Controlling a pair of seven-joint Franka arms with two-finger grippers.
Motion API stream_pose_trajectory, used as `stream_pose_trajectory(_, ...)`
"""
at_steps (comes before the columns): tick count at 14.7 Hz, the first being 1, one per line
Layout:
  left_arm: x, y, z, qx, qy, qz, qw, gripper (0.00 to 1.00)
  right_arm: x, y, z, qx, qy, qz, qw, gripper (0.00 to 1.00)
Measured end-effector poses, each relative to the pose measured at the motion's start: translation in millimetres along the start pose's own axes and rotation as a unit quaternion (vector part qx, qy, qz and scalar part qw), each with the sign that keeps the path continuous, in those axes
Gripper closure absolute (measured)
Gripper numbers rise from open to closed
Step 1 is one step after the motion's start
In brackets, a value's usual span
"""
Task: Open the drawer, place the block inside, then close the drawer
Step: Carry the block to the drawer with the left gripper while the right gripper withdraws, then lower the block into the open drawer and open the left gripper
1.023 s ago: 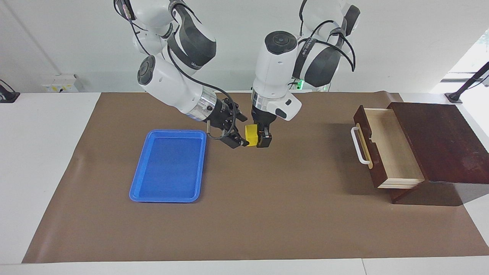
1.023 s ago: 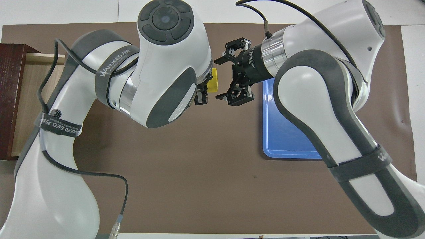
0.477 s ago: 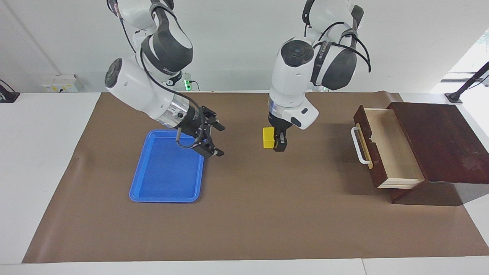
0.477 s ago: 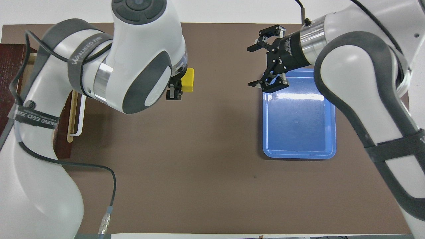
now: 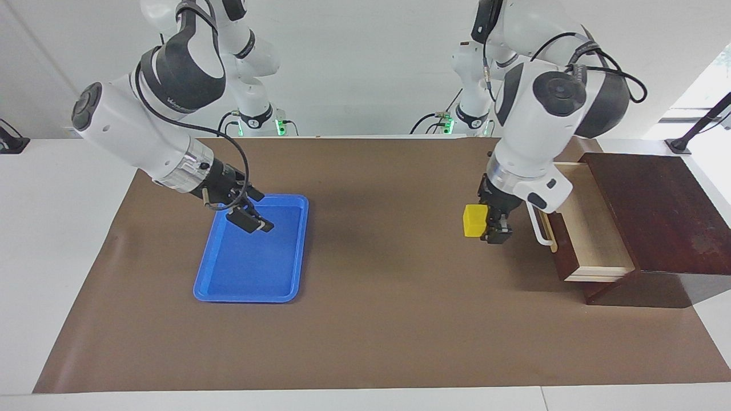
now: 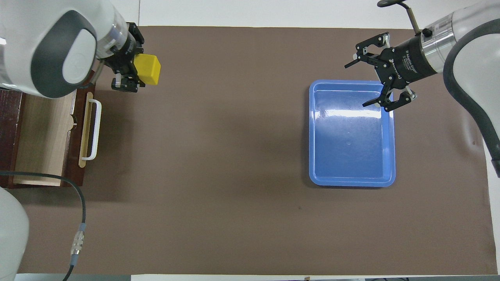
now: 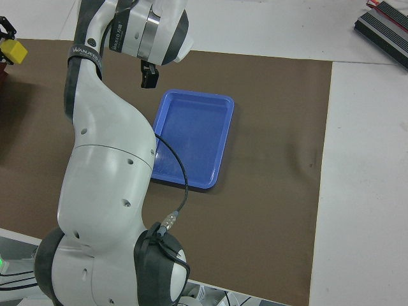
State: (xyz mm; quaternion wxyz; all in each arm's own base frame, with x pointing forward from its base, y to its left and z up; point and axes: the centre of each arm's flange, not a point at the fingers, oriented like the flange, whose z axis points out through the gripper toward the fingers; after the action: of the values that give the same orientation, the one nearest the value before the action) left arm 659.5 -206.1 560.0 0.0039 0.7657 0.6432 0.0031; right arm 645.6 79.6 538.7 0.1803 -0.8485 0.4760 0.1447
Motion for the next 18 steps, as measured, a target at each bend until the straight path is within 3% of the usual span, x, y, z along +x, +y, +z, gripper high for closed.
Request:
stream_pose_trajectory(2, 38.5, -0.3, -9.3, -0.005, 0.002, 0.03, 1.0, 0.43, -2.8, 8.9, -6.0, -0.034, 0.024, -0.08, 0.996, 0.0)
stream_pose_trajectory(6, 97.8, -14.1, -11.0, -0.002, 0.004, 0.079, 0.997, 0.43, 8.0, 32.8, -29.3, -0.092, 0.057, -0.221, 0.969, 0.0)
stream_pose_trajectory(10, 148.7, -31.7, -0.7, -0.021, 0.011, 0.108, 0.994, 0.43, 20.8, 60.7, -66.6, -0.145, 0.086, -0.355, 0.92, 0.0)
stream_pose_trajectory(14, 206.9, -48.1, 17.9, -0.032, 0.018, 0.104, 0.994, 0.43, 5.4, 87.1, -109.5, -0.193, 0.105, -0.442, 0.87, 0.0)
stream_pose_trajectory(18, 232.3, -69.4, 49.9, -0.031, 0.019, 0.075, 0.997, 0.43, -20.5, 121.3, -150.3, -0.22, 0.093, -0.494, 0.836, 0.0)
